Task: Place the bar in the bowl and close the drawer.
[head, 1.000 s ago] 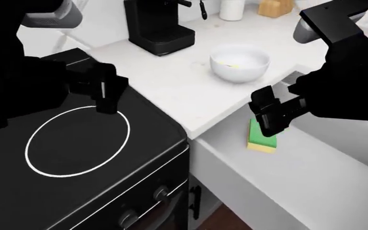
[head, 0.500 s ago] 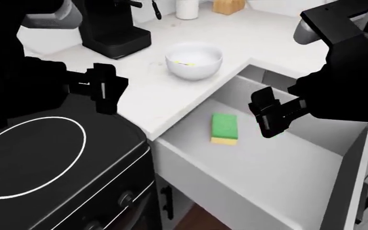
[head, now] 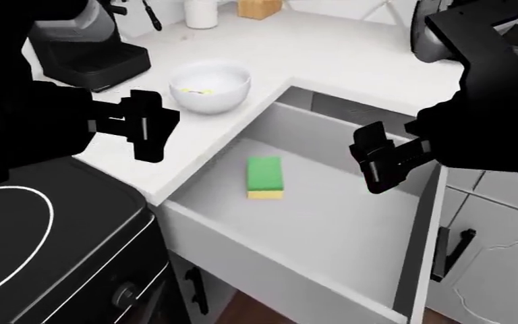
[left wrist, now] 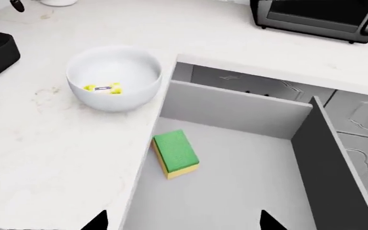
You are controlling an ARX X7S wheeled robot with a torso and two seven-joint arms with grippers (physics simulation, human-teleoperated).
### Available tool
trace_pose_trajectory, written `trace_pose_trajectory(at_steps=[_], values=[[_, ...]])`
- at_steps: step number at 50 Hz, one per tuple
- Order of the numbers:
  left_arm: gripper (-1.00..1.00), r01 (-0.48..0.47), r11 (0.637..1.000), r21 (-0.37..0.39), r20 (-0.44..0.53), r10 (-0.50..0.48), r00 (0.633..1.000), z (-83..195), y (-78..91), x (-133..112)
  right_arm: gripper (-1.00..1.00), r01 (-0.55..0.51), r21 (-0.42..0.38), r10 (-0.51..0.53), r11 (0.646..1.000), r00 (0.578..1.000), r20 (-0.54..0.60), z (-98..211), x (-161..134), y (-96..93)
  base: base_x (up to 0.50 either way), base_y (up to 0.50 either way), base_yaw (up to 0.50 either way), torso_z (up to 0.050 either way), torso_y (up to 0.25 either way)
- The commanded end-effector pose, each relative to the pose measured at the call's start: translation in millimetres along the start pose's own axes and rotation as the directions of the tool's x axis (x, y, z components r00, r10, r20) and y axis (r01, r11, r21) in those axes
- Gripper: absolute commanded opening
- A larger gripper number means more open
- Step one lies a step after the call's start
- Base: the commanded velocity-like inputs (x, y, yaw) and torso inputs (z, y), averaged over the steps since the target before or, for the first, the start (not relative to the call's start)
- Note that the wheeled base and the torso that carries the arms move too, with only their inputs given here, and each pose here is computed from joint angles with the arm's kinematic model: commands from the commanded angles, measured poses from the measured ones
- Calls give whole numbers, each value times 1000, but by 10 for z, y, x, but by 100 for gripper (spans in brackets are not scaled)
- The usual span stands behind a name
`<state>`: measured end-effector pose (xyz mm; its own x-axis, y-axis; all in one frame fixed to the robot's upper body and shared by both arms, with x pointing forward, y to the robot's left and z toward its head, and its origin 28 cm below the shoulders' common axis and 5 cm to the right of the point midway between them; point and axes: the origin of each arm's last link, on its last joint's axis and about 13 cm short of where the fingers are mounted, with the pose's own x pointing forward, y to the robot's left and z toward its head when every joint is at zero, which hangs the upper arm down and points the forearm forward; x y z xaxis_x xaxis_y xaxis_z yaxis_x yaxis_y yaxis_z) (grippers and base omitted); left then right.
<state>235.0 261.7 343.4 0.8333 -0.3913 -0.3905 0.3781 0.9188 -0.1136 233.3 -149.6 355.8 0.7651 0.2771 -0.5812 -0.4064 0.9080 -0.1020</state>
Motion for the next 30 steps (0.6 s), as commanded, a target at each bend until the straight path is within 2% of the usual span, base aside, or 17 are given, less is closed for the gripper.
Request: trace_pose_trajectory(at_steps=[1,30], values=[[100,3,1000,-1,1,-3,1000,1,-4,-12,100,-7,1,7,1000,1000,0,-2,-6,4,-14,24,-500,0,0],[100,4,1000,1,-3,-4,1000,-4,-5,-3,100,-22,4,22,1000,1000,-5,-14,-1,5,-13,29,-500,0,0]])
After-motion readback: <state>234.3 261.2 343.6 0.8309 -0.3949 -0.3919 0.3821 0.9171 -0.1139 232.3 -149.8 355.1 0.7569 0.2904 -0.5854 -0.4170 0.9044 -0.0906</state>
